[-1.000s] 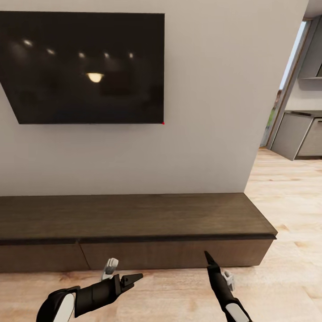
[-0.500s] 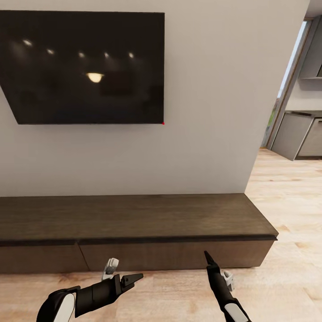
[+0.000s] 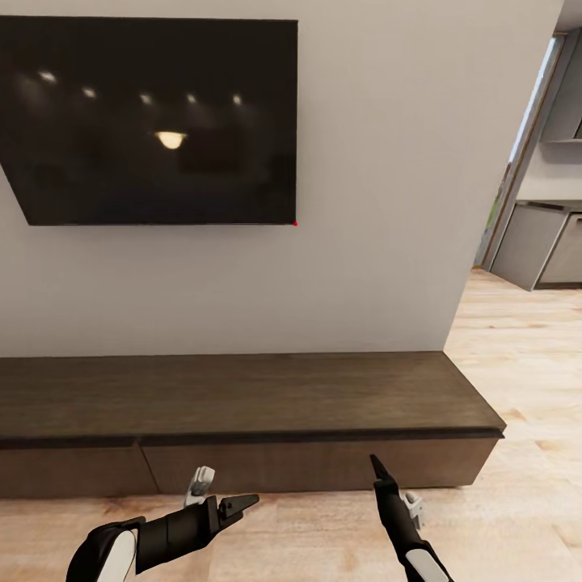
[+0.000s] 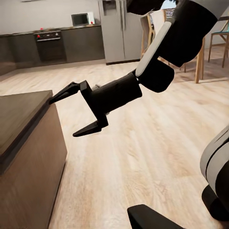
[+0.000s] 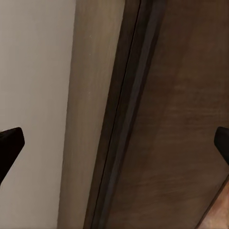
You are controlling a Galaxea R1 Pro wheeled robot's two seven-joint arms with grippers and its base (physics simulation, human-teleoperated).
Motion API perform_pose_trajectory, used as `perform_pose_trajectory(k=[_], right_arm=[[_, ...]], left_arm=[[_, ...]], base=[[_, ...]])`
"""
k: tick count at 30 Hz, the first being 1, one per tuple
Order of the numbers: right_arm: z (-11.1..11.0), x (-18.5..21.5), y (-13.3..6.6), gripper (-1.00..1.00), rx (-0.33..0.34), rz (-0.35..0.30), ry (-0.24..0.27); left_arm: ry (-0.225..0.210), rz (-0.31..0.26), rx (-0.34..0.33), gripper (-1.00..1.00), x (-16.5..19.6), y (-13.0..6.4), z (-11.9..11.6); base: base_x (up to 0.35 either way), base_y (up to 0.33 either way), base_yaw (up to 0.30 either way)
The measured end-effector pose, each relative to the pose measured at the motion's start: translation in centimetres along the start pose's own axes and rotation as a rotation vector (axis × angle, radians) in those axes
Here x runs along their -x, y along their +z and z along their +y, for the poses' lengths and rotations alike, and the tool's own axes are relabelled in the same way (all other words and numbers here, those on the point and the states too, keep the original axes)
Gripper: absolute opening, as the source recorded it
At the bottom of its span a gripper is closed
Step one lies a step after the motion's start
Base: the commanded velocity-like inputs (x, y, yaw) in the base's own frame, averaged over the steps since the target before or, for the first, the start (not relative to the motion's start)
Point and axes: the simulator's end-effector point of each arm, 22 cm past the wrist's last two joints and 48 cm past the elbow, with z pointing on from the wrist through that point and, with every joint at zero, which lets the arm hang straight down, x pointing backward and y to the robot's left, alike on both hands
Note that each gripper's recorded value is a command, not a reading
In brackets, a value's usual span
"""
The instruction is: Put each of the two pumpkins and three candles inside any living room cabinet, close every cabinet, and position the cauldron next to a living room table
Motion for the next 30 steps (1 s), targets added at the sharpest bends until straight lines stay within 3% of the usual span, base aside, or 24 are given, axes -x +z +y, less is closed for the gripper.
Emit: perform_pose_trajectory(k=[21, 26, 30], right_arm=[[-0.5, 0.5, 0.0, 1.00, -0.016, -0.003, -0.001], [-0.9, 0.6, -0.1, 1.00, -0.029, -0.001, 0.000], [-1.0, 0.5, -0.2, 1.00, -0.031, 0.000, 0.001]], left_arm=[[0.001, 0.001, -0.007, 1.00, 0.1, -0.1, -0.3], [0.001, 0.005, -0.045, 1.00, 0.0, -0.2, -1.1], [0.025, 0.001, -0.078, 1.00, 0.4, -0.4, -2.5]], base=[[0.091, 0.000, 0.000], [0.002, 0.000, 0.000], [0.066, 0.000, 0.000]])
